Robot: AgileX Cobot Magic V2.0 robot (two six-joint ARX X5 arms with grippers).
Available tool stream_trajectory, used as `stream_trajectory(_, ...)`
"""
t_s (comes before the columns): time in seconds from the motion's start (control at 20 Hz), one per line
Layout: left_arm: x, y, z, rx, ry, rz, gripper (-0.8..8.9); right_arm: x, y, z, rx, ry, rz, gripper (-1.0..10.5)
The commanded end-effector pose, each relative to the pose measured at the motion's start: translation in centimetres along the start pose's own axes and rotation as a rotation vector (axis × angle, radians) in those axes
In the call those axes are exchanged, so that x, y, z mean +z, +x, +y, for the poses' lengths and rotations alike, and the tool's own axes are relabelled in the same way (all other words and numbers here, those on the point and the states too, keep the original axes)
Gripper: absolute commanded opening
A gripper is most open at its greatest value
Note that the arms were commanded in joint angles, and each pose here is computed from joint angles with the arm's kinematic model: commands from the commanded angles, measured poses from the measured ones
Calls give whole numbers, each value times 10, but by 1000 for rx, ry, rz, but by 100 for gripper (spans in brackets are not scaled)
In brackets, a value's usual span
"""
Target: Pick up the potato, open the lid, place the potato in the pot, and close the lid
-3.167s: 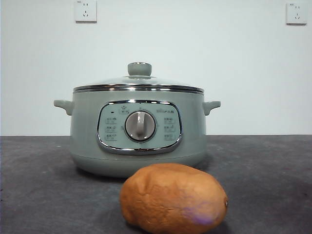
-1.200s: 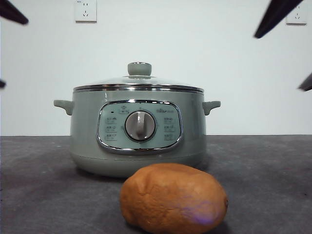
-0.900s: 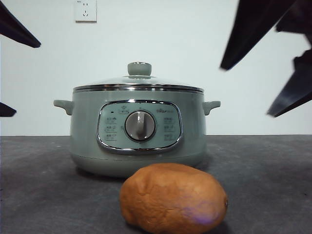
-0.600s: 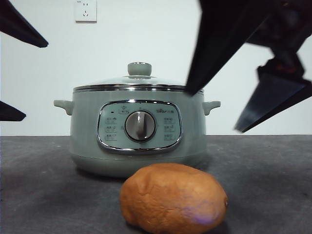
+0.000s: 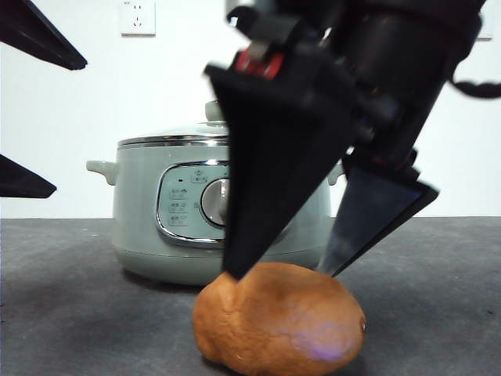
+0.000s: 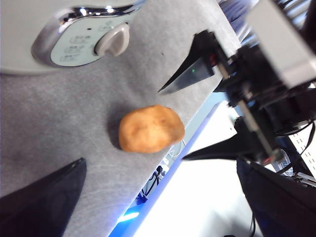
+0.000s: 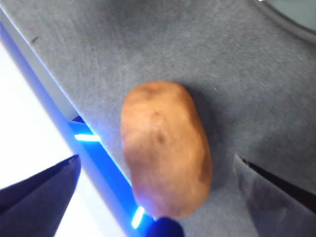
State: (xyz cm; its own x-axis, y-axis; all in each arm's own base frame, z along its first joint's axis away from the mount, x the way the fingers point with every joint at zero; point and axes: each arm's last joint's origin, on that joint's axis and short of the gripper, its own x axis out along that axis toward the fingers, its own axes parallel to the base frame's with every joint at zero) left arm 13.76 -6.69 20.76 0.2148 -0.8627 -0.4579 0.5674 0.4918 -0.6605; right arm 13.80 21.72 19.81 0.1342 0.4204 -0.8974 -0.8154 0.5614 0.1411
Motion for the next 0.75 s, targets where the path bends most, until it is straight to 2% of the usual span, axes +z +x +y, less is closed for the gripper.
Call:
stream_trajectory(0.05, 0, 0, -1, -4, 19, 3, 628, 2, 10, 2, -2, -8, 10, 724)
stream_trajectory(0.4, 0, 0, -1, -4, 19, 2, 628, 2, 31, 1, -6, -7, 63, 709)
stream_trajectory(0.45, 0, 0, -1, -4, 19, 2, 628, 2, 33, 1, -7, -8, 72, 631)
stream_trajectory(0.5, 0, 0, -1, -4, 19, 2, 628, 1, 35, 1, -7, -9, 80, 506)
stream_trajectory(0.65, 0, 0, -1, -7, 18, 3, 628, 1, 37, 0, -3, -22, 91, 72)
stream_trajectory(0.7, 0, 0, -1, -7, 12, 2, 628, 0, 37, 0, -1, -23, 94, -23)
stream_trajectory(0.75, 1, 0, -1, -8, -4, 0, 628, 0, 37, 0, -4, -32, 95, -15)
